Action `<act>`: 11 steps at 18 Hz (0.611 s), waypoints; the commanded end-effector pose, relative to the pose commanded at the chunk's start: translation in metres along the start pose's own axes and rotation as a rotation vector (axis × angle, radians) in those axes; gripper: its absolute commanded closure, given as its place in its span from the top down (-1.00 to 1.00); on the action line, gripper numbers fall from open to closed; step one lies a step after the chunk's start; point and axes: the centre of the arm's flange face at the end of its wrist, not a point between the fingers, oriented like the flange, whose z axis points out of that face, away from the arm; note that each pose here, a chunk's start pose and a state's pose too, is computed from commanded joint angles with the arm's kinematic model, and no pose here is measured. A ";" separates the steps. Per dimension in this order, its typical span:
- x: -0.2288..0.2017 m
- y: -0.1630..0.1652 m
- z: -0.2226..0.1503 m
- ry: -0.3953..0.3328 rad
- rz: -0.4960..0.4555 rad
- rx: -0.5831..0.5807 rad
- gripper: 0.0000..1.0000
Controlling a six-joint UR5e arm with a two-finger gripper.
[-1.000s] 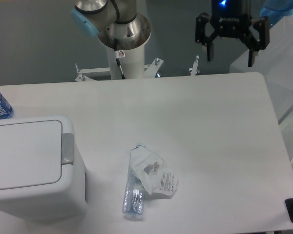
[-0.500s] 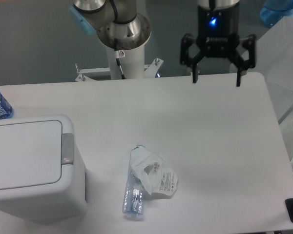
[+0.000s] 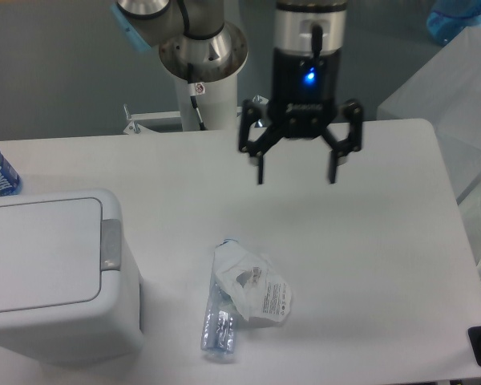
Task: Open the trash can
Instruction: 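Move the open gripper over to the grey tab on the trash can lid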
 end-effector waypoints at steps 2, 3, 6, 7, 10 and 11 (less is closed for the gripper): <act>0.015 0.006 0.012 0.018 -0.013 0.001 1.00; 0.025 0.009 0.021 0.033 0.001 -0.012 1.00; 0.048 0.012 0.041 0.061 0.010 -0.042 1.00; 0.056 0.014 0.048 0.071 0.014 -0.054 1.00; 0.069 0.017 0.061 0.086 0.030 -0.075 1.00; 0.075 0.019 0.064 0.092 0.038 -0.081 1.00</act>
